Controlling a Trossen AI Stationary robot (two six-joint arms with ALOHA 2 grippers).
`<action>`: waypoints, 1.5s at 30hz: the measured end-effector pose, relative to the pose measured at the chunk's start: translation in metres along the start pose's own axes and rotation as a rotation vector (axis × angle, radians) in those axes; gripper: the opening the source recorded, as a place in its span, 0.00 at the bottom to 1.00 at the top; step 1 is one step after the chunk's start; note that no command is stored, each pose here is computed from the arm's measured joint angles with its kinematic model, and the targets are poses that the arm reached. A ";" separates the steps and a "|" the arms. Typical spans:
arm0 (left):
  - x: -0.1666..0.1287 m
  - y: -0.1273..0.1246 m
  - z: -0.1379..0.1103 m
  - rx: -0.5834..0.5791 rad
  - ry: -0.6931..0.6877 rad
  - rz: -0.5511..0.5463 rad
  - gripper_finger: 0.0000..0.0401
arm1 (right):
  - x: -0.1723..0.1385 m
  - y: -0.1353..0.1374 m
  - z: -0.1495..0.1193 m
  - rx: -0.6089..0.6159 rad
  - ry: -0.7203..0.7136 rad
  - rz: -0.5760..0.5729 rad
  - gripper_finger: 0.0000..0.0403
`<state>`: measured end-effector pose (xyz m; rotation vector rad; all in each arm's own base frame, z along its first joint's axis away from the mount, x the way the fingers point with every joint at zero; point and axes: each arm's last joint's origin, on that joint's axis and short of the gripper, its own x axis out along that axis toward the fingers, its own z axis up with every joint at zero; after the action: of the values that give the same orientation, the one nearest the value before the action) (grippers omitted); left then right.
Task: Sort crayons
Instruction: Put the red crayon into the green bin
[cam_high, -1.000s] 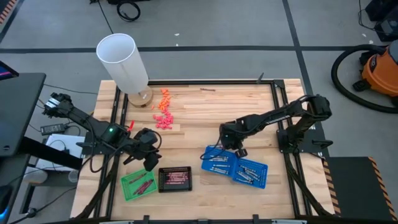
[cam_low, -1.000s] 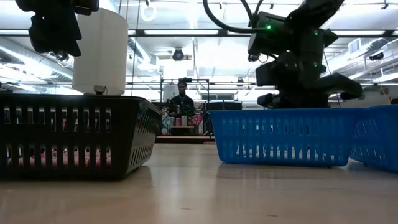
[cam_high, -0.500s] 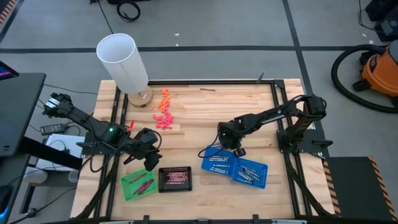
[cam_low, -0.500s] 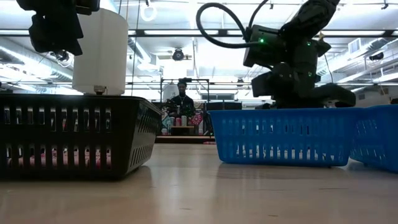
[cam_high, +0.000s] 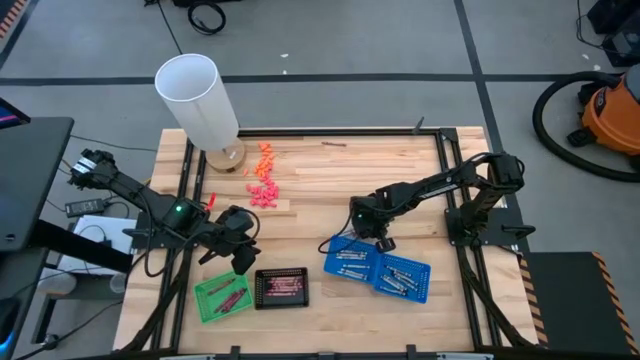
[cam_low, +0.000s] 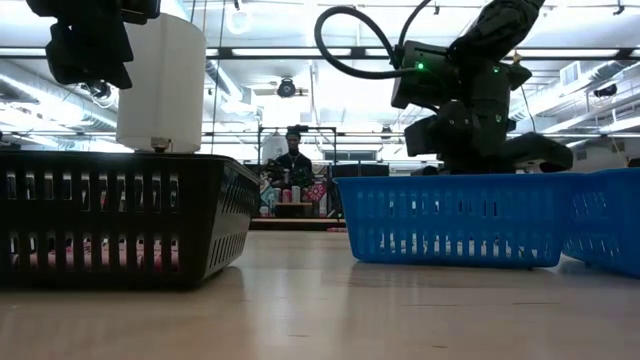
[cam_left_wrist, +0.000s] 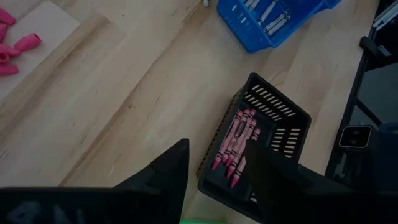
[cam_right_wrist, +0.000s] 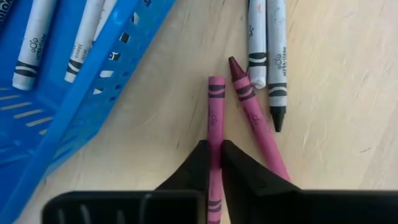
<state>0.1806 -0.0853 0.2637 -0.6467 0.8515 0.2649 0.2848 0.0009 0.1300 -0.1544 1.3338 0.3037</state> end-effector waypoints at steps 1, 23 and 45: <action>0.000 0.000 0.000 0.000 0.000 0.000 0.42 | 0.000 0.000 0.000 0.000 0.000 0.000 0.06; 0.002 0.006 0.009 0.067 -0.021 0.029 0.42 | -0.042 -0.002 0.012 0.113 0.127 0.036 0.09; 0.013 -0.007 0.020 0.226 -0.314 -0.051 0.42 | -0.114 -0.011 0.095 0.242 -0.443 0.193 0.09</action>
<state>0.2045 -0.0784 0.2666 -0.4016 0.5521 0.2132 0.3535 0.0025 0.2619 0.2356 0.9348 0.3149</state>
